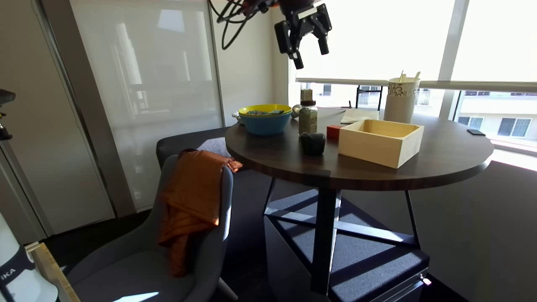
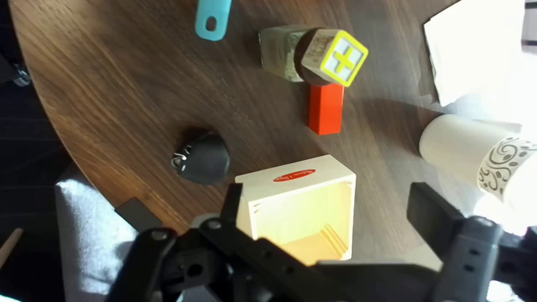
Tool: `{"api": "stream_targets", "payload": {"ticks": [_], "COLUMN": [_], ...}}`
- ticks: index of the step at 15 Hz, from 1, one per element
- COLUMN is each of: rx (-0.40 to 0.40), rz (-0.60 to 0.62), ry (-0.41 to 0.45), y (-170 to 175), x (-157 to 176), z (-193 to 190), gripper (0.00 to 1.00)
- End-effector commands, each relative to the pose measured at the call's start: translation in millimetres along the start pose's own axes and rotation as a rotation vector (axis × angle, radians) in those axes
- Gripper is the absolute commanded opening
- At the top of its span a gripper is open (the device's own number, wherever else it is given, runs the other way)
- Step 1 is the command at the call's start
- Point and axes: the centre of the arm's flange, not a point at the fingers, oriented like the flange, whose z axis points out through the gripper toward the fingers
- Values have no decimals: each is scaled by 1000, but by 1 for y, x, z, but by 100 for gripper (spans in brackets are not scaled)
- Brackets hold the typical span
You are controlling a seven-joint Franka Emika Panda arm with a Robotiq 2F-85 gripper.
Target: Put the red block on the wooden block
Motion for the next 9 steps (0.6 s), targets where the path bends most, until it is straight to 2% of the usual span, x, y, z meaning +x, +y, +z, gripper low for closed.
{"api": "stream_targets", "payload": {"ticks": [1, 3, 4, 6, 9], "rx": [-32, -96, -55, -74, -49], "rz": [-9, 5, -4, -5, -16], "ry": [51, 79, 51, 58, 46], "y": [-61, -71, -30, -32, -32], "x": [18, 25, 12, 13, 10], "z": [30, 60, 48, 66, 60], "gripper": [100, 100, 100, 100, 100]}}
